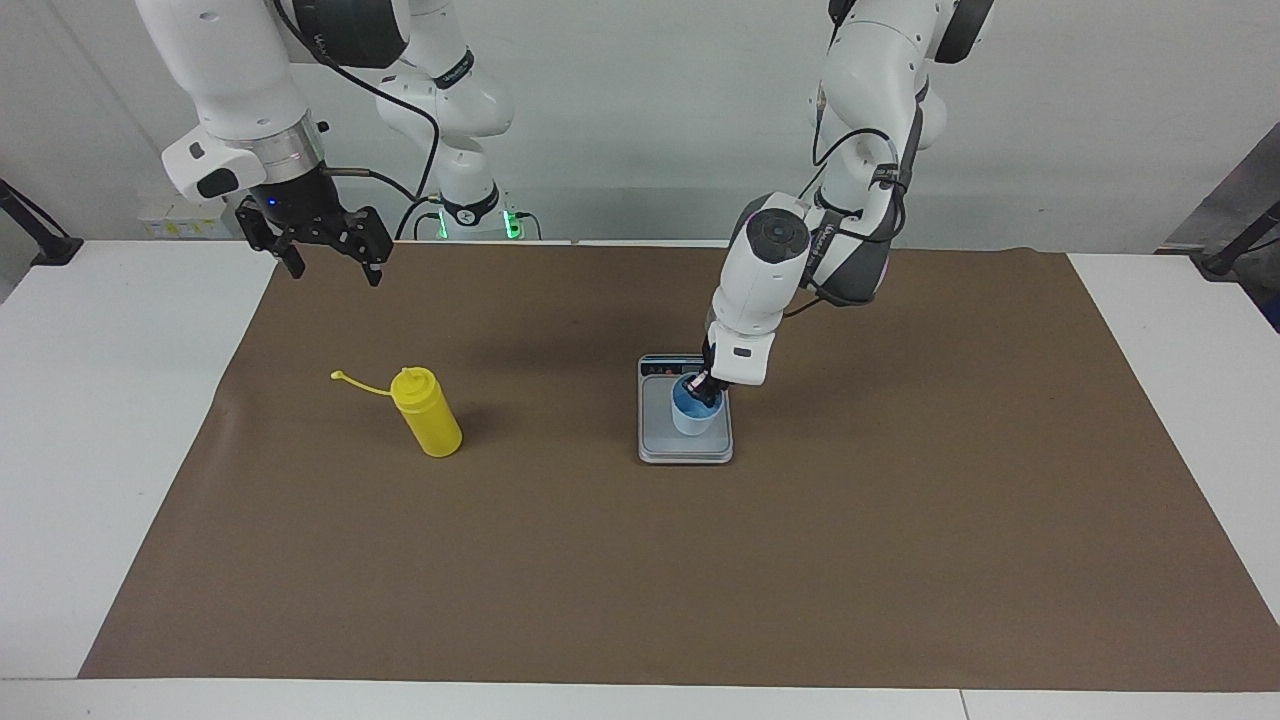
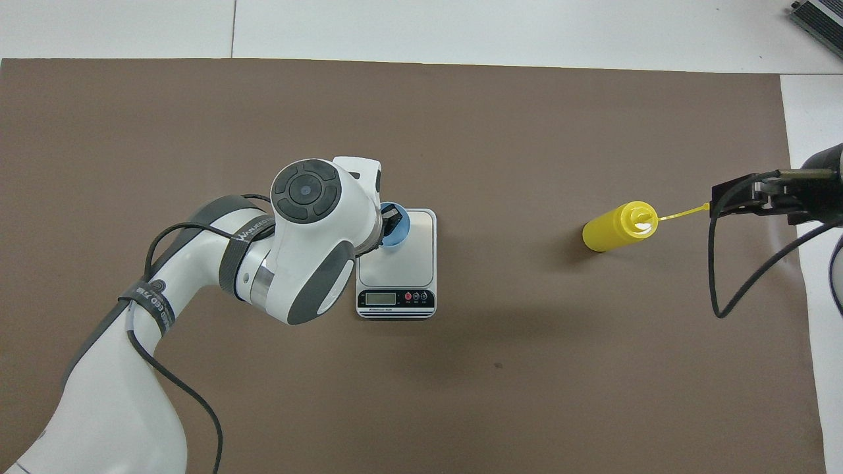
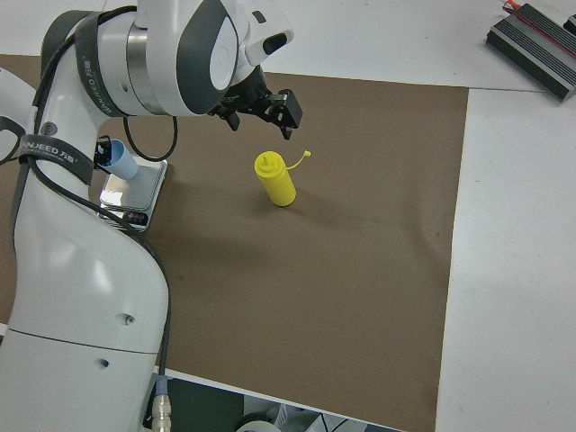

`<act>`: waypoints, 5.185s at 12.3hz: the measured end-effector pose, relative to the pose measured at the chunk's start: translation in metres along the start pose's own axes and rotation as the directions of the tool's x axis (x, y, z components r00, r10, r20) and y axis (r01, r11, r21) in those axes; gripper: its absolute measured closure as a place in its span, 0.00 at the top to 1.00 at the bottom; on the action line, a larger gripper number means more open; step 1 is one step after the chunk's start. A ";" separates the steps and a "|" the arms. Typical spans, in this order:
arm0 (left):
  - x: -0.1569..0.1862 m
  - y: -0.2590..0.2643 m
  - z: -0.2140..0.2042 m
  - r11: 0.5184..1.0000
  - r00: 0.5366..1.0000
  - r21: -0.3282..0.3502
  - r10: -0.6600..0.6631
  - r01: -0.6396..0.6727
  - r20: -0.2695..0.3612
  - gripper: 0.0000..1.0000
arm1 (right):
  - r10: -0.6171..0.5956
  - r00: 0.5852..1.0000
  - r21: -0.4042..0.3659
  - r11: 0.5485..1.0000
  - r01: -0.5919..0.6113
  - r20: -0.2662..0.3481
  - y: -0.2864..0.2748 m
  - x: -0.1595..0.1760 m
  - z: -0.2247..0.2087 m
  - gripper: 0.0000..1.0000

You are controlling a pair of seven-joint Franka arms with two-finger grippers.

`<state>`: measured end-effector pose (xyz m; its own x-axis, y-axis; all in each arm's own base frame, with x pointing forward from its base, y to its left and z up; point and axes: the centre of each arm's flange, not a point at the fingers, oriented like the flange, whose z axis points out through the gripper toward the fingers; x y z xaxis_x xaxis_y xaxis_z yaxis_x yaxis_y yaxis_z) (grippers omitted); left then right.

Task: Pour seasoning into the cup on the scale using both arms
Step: 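Carry the blue cup with the left gripper onto the scale, then lower the cup onto the scale and open the left gripper, then withdraw the left gripper from the cup back toward its rest spot, then reach the right gripper to the yellow bottle and grasp it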

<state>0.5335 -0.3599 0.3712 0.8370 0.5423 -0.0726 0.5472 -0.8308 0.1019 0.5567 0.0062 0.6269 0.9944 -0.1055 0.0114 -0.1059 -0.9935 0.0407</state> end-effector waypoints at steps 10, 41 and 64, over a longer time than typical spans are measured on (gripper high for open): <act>-0.001 -0.004 0.008 1.000 1.000 -0.001 0.001 -0.001 -0.006 0.05 | 0.000 1.000 0.000 1.000 0.000 0.000 0.000 0.000 0.000 1.00; 0.204 -0.164 -0.205 0.913 0.912 0.143 0.346 -0.382 0.222 0.53 | -0.148 0.987 0.081 0.985 0.152 -0.055 0.054 -0.012 0.055 1.00; 0.175 -0.201 -0.252 0.809 0.817 0.145 0.576 -0.570 -0.002 0.70 | -0.426 0.469 0.210 0.527 0.824 -0.774 0.128 -0.039 0.286 1.00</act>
<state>0.5710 -0.0667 0.5885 0.9994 -0.0355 0.0014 -0.0355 -0.9992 -0.0197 0.5066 -0.1291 0.3461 0.5065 0.4055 0.7609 0.7646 -0.6192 -0.1789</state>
